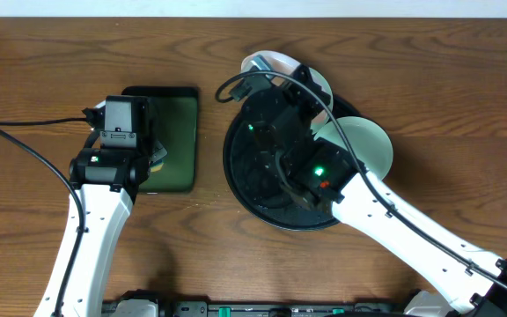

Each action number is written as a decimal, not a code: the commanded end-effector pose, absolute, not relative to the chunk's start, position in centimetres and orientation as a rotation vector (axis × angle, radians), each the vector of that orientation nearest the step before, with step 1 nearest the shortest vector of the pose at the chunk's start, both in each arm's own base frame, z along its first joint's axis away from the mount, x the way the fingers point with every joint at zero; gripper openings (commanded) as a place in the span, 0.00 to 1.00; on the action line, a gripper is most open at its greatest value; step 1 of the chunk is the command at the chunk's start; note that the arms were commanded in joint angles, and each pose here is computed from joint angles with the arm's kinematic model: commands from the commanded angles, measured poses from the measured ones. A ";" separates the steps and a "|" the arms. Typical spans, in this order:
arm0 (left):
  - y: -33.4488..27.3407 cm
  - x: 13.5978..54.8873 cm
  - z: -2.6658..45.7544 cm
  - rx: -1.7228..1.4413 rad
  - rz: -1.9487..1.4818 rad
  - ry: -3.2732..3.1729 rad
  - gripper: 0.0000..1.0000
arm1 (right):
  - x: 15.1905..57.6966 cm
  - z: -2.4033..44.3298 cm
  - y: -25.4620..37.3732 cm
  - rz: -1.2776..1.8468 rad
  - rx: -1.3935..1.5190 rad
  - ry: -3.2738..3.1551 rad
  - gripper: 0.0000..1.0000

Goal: Clean dirty plates on tray and stack at the side
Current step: 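Lift the scrubbed white plate with the right gripper and carry it right, then set the white plate on the table's right side and release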

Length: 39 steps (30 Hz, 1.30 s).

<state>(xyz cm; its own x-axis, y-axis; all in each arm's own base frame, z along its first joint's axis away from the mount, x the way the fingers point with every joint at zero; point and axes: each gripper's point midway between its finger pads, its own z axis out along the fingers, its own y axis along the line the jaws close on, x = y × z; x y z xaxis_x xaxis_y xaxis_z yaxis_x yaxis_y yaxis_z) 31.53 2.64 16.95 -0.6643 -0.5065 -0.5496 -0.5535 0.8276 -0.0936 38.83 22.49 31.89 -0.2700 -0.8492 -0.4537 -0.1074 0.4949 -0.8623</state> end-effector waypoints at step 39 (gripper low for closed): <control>2.8 31.4 16.5 -0.755 0.126 2.450 0.07 | 41.9 12.2 -14.0 0.125 0.720 2.539 0.01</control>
<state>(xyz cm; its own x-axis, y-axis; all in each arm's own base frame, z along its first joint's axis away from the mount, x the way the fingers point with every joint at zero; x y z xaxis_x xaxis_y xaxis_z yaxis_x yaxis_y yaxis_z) 31.55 2.50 16.89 -0.6746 -0.4950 -0.5476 -0.5398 0.8368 -0.0914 41.59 -13.13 13.08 -0.7671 0.4379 -0.4689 0.4242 0.8945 0.1415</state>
